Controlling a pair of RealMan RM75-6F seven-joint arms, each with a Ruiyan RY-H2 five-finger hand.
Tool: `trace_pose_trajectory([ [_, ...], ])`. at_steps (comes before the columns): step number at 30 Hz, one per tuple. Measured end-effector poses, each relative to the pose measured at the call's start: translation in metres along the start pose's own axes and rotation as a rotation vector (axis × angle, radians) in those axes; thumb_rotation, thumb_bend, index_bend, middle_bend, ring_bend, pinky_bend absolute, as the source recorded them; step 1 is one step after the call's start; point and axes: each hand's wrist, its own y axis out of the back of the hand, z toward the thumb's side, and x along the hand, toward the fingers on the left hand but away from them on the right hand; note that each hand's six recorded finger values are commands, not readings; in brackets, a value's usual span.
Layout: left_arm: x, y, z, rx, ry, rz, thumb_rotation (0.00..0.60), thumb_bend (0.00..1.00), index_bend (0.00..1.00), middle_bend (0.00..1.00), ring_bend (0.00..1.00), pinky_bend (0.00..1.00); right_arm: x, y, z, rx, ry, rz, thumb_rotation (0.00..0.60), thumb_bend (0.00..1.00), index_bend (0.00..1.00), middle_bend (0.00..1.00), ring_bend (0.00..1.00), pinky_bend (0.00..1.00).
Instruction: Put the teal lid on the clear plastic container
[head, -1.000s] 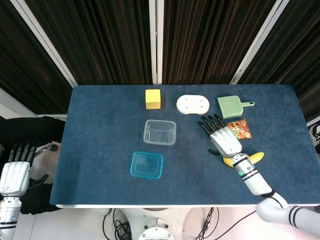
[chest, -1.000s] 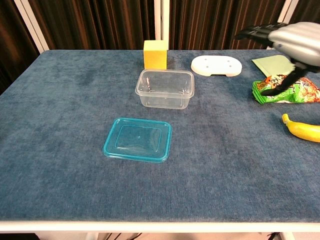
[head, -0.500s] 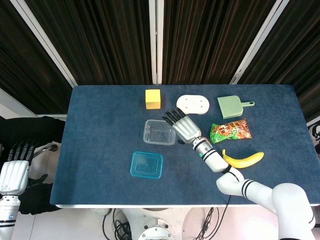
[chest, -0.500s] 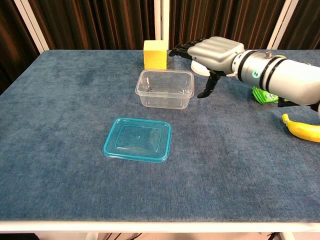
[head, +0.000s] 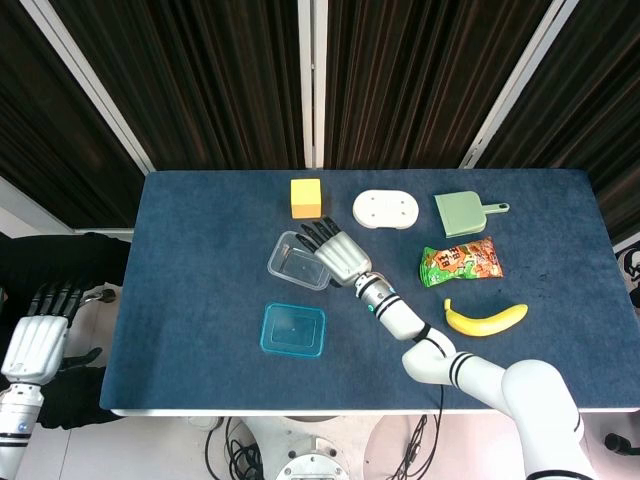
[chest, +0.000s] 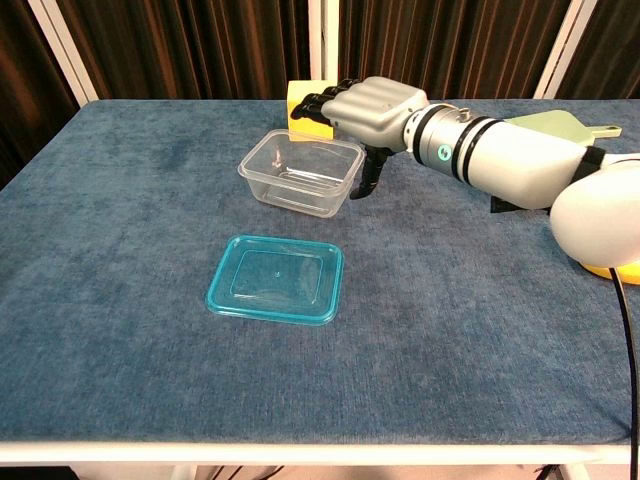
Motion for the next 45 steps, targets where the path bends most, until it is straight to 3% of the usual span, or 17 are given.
trace_pose_trajectory([
  [4, 0.016, 0.001, 0.022, 0.023, -0.108, -0.036, 0.6, 0.0, 0.06, 0.06, 0.0, 0.02, 0.019, 0.007, -0.019, -0.015, -0.018, -0.019, 0.6, 0.04, 0.0, 0.0, 0.0, 0.0],
  [10, 0.038, 0.005, 0.083, 0.053, -0.323, -0.07, 0.6, 0.0, 0.13, 0.1, 0.0, 0.04, 0.078, 0.039, -0.054, -0.049, -0.053, -0.1, 0.6, 0.04, 0.0, 0.0, 0.0, 0.0],
  [16, 0.049, -0.005, 0.148, 0.082, -0.482, -0.213, 0.6, 0.0, 0.12, 0.1, 0.0, 0.06, 0.171, 0.08, -0.1, -0.069, -0.175, -0.211, 0.6, 0.04, 0.0, 0.0, 0.0, 0.0],
  [20, 0.058, -0.012, 0.198, 0.109, -0.583, -0.282, 0.6, 0.0, 0.07, 0.08, 0.0, 0.06, 0.237, 0.087, -0.128, -0.039, -0.288, -0.242, 0.6, 0.04, 0.0, 0.0, 0.0, 0.0],
  [23, 0.066, -0.019, 0.216, 0.127, -0.591, -0.309, 0.6, 0.0, 0.04, 0.05, 0.0, 0.05, 0.272, 0.083, -0.136, -0.045, -0.337, -0.24, 0.6, 0.04, 0.0, 0.0, 0.0, 0.0],
  [29, 0.082, -0.038, 0.244, 0.197, -0.555, -0.361, 0.6, 0.0, 0.02, 0.0, 0.0, 0.02, 0.31, 0.079, -0.144, -0.089, -0.391, -0.264, 0.6, 0.04, 0.0, 0.0, 0.0, 0.0],
  [41, 0.094, -0.091, 0.312, 0.278, -0.44, -0.545, 0.6, 0.0, 0.03, 0.0, 0.0, 0.03, 0.342, 0.07, -0.165, -0.162, -0.432, -0.32, 0.6, 0.04, 0.0, 0.0, 0.0, 0.0],
  [45, 0.1, -0.104, 0.326, 0.297, -0.413, -0.575, 0.6, 0.0, 0.05, 0.0, 0.0, 0.03, 0.347, 0.068, -0.168, -0.174, -0.433, -0.332, 0.6, 0.04, 0.0, 0.0, 0.0, 0.0],
])
